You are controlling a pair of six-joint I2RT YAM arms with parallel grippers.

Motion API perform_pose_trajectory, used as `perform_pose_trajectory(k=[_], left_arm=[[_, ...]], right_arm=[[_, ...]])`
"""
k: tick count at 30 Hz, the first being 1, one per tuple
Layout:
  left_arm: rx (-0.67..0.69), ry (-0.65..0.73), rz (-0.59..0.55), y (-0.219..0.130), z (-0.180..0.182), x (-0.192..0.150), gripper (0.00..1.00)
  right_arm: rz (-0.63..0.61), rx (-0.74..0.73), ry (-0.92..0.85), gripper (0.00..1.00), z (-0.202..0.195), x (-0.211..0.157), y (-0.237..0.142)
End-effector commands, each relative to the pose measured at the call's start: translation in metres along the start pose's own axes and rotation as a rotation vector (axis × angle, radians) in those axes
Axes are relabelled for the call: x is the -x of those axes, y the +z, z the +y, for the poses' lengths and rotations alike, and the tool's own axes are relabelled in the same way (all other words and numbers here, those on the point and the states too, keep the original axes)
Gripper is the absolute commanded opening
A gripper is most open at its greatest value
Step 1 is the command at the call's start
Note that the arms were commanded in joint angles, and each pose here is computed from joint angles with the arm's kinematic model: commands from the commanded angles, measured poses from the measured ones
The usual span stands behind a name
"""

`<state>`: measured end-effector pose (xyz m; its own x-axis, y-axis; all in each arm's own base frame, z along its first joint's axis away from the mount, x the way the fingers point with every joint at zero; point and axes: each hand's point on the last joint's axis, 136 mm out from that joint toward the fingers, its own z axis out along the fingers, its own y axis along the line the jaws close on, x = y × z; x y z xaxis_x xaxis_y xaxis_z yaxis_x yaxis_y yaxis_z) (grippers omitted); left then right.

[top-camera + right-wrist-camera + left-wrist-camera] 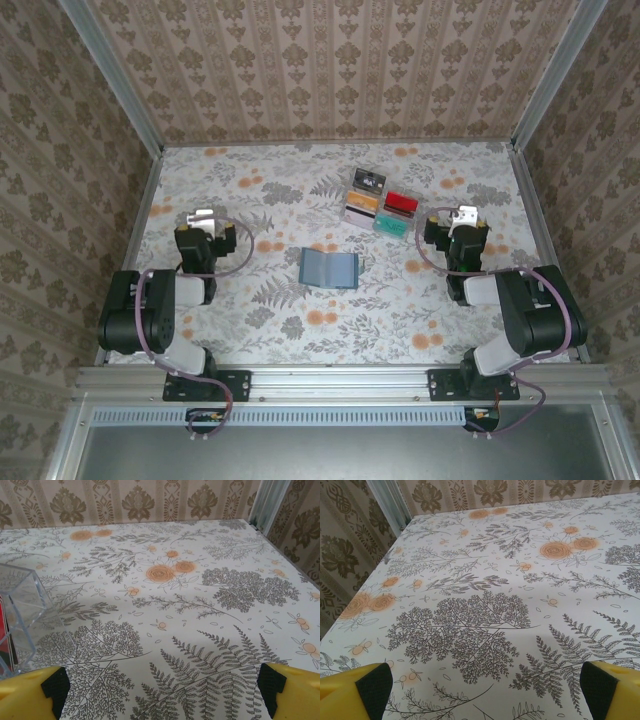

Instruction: Take the credit cards out of the card holder

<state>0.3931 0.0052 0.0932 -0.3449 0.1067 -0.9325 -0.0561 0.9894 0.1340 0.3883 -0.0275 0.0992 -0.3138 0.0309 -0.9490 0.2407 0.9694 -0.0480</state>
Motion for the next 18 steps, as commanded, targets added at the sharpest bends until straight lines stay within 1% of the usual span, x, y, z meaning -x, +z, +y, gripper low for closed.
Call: perform_pose_trajectory(k=[1,18], left_arm=[[0.014,-0.016,0.002,0.0031,0.0037,0.0036,1.0],[0.011,-0.016,0.004,0.0037,0.0033,0.0038,1.0]], right_arm=[[0.0,0.01,0.016,1.0,0.002,0.0034,0.0038],[-0.006,0.011,0.017,1.0,0.0019,0.004,0.0028]])
